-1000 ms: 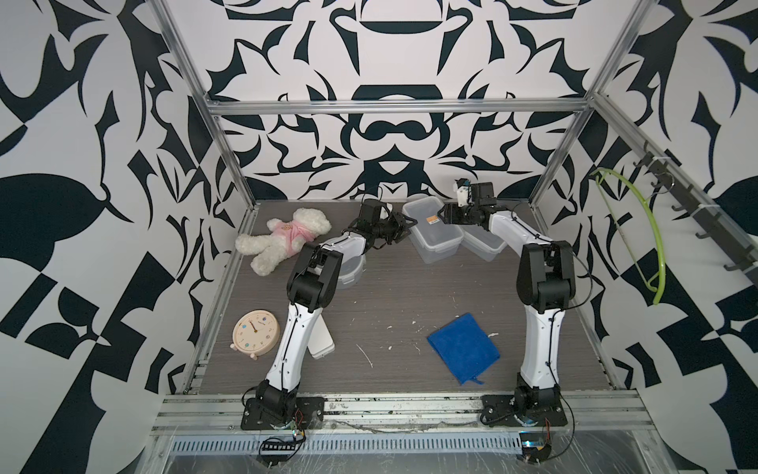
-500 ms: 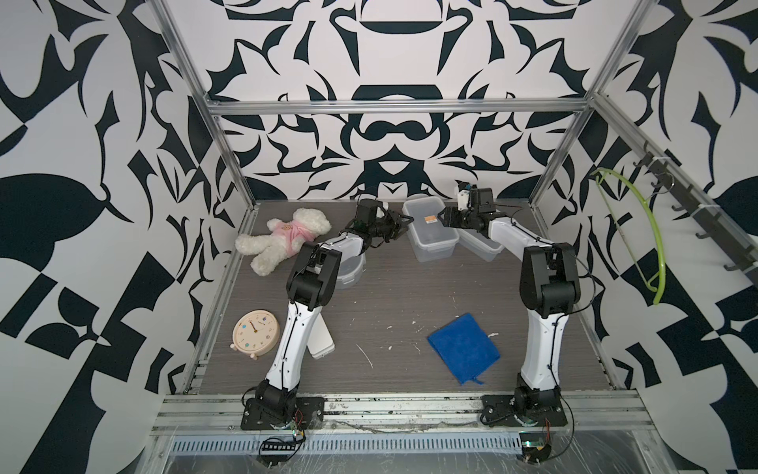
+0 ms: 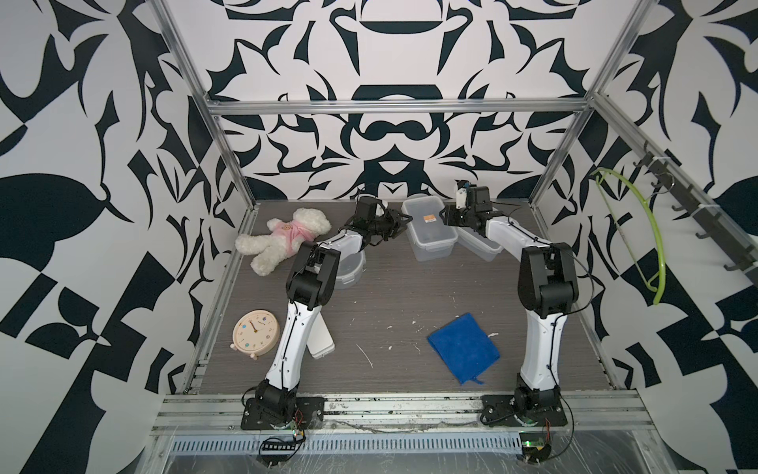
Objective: Wipe the insides of the lunch boxes
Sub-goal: Open the fastener of the lunch box.
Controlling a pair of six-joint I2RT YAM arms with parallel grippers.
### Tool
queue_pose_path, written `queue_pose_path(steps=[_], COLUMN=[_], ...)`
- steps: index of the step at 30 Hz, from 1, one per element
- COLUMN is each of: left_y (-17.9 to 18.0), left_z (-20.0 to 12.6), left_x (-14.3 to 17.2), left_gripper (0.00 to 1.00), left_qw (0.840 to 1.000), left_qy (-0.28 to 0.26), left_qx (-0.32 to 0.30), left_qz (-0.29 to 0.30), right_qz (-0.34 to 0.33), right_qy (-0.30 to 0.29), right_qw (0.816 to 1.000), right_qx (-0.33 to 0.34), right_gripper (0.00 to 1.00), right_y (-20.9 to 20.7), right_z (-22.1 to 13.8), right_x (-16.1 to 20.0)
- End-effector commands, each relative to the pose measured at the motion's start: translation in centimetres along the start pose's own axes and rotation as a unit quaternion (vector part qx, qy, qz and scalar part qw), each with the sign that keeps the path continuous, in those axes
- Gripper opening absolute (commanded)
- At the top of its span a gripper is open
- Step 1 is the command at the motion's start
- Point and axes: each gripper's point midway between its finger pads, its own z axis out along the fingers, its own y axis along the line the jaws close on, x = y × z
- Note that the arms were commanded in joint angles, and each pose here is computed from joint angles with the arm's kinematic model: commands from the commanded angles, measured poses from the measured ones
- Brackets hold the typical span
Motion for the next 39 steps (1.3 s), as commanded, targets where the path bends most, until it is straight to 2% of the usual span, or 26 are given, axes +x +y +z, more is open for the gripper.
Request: queue_pose_path(steps=[1,4,10,19,28,30,31,33,35,36,39], left_y=[4.9,5.8,6.7,8.7,11.0,11.4,11.5,11.7,12.0,12.2,12.7], left_z=[-0.7,-2.0,-4.4,-5.1,-5.4,-5.4,-5.5,-5.6,-5.6,-5.5,-5.3], left_x=[2.6,2.8,2.8,4.1,5.2,5.4,5.5,5.6,5.7,5.8,6.0], left_gripper=[0.0,0.0,0.0,0.0,0.0,0.0,0.0,0.0,0.0,0.0,0.0], left_qw=[0.987,0.969,0.943,0.93,0.922,0.921,0.921,0.92,0.92,0.92,0.921], left_qy=[0.029,0.039,0.044,0.058,0.069,0.071,0.07,0.07,0.072,0.073,0.074], left_qx=[-0.159,-0.244,-0.329,-0.363,-0.38,-0.383,-0.384,-0.384,-0.385,-0.385,-0.381], left_qz=[-0.021,-0.005,0.003,-0.002,-0.012,-0.013,-0.013,-0.013,-0.014,-0.015,-0.017], right_qz=[-0.004,-0.017,-0.037,-0.045,-0.059,-0.062,-0.063,-0.059,-0.047,-0.043,-0.042], right_qy=[0.165,0.172,0.188,0.181,0.136,0.133,0.13,0.13,0.137,0.144,0.166], right_qw=[0.986,0.985,0.982,0.982,0.989,0.989,0.989,0.989,0.987,0.986,0.982], right_qx=[-0.022,-0.012,0.001,0.0,-0.015,-0.02,-0.026,-0.047,-0.069,-0.076,-0.078], right_gripper=[0.41,0.39,0.37,0.37,0.54,0.55,0.52,0.3,0.04,0.0,0.0], right_y=[2.9,3.4,4.2,5.3,8.4,8.9,9.3,10.0,10.7,10.9,11.3], right_z=[2.2,2.5,3.0,2.4,-0.7,-1.2,-1.3,-1.2,-0.7,-0.3,0.9], right_x=[10.3,10.7,11.6,10.8,7.1,6.7,6.5,6.5,7.1,7.7,9.6])
